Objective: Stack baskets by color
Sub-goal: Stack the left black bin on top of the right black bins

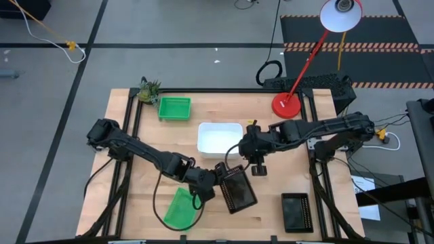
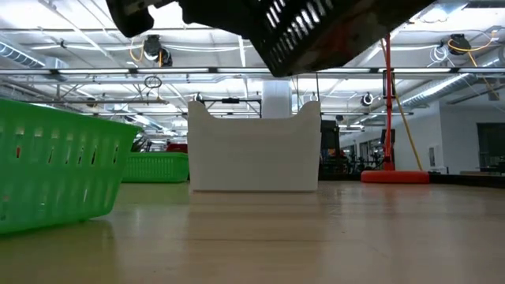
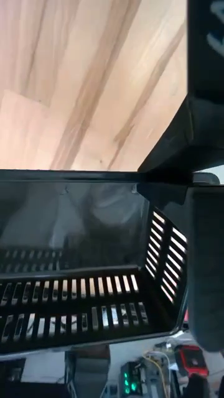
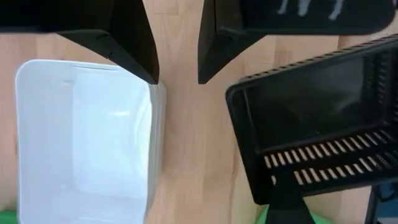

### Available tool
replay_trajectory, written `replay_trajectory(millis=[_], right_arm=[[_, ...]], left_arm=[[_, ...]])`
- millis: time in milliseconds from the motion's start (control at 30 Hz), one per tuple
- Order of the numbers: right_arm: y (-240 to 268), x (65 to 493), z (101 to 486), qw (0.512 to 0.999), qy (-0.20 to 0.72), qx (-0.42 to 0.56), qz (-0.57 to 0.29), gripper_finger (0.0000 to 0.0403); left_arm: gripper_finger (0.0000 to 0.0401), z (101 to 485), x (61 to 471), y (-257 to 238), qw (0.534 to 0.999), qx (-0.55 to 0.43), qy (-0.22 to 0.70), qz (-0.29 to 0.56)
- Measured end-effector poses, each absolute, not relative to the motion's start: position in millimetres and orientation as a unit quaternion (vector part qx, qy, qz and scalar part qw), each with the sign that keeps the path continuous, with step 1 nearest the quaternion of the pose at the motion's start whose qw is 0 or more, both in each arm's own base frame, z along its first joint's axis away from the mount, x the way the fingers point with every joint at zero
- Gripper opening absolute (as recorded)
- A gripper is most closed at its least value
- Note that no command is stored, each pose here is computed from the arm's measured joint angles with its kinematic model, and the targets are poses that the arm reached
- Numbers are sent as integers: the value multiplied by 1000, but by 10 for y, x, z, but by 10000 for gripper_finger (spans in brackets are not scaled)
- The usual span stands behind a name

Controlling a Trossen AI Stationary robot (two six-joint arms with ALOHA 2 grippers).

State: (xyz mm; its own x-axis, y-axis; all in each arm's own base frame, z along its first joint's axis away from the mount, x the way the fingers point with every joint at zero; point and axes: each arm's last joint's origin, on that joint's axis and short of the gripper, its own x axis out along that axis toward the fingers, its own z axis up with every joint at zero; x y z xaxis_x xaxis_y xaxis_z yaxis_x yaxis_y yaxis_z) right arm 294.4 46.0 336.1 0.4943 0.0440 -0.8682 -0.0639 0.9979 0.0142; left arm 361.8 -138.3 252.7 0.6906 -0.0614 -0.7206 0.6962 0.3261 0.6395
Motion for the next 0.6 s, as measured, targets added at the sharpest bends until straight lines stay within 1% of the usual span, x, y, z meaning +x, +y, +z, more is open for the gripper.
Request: replay_trajectory(millis=[67, 200, 300, 400, 600], right_arm=[[458, 2968, 3341, 862, 504, -6, 47, 104], [478, 3092, 3212, 853, 517, -8, 74, 104], [483, 3207, 3084, 845, 528, -2, 87, 104], [484, 3293, 2965, 836, 542, -2, 86, 104], [487, 3385, 2828, 827, 555, -8, 88, 104]], left_arm=[[19, 2494, 3650, -1376, 756, 524, 302, -250], [7, 2458, 3708, -1341, 759, 522, 297, -251], [13, 2410, 3710, -1320, 754, 520, 309, -256], [20, 2393, 3735, -1299, 755, 520, 311, -252], [8, 2374, 3731, -1296, 752, 519, 317, -253]])
